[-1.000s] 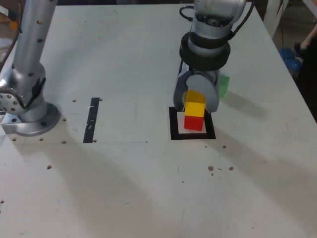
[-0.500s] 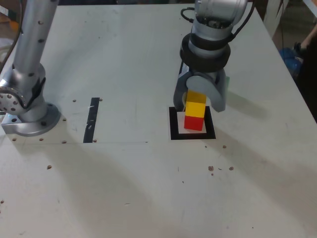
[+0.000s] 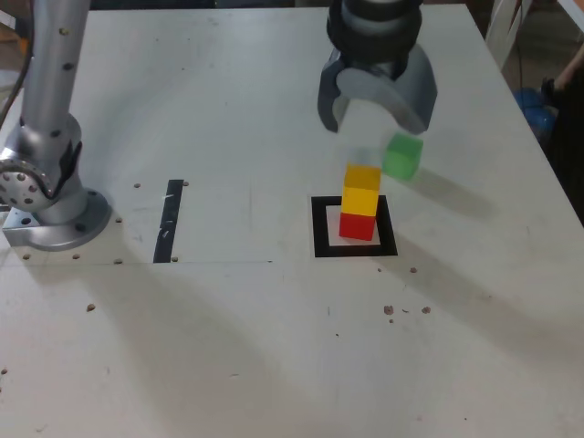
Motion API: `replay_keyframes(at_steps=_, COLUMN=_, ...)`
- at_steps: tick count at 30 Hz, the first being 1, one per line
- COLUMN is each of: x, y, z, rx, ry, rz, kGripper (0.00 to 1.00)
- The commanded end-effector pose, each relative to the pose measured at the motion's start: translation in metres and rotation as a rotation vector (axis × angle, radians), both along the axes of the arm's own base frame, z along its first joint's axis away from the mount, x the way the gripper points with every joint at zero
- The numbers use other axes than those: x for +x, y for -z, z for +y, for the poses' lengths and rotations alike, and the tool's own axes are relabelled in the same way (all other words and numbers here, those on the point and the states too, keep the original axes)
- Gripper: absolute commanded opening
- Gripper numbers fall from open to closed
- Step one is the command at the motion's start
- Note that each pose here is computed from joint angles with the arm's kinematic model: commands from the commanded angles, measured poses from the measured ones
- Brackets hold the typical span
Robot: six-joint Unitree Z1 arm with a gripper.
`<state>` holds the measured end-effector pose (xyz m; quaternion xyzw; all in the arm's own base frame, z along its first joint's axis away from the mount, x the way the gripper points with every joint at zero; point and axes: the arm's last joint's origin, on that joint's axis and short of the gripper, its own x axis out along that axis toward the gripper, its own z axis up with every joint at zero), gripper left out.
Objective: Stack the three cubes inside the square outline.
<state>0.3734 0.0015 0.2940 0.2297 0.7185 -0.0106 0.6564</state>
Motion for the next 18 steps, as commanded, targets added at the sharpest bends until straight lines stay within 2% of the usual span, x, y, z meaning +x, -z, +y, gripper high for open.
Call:
replay_keyframes(at_steps=1, x=0.008, y=0.009, z=0.007, rx=0.003, ry=0.013, rz=0.017, kGripper=0.99)
replay_keyframes(at_steps=10, x=0.047, y=0.052, z=0.048, rx=-0.008, ry=0.032, rz=0.068, kGripper=0.99)
replay_keyframes(at_steps=15, x=0.058, y=0.062, z=0.051, rx=-0.019, ry=0.039, rz=0.064, kGripper=0.99)
replay_keyframes(at_steps=18, x=0.061, y=0.066, z=0.05, rx=-0.031, ry=0.042, rz=0.069, kGripper=0.95)
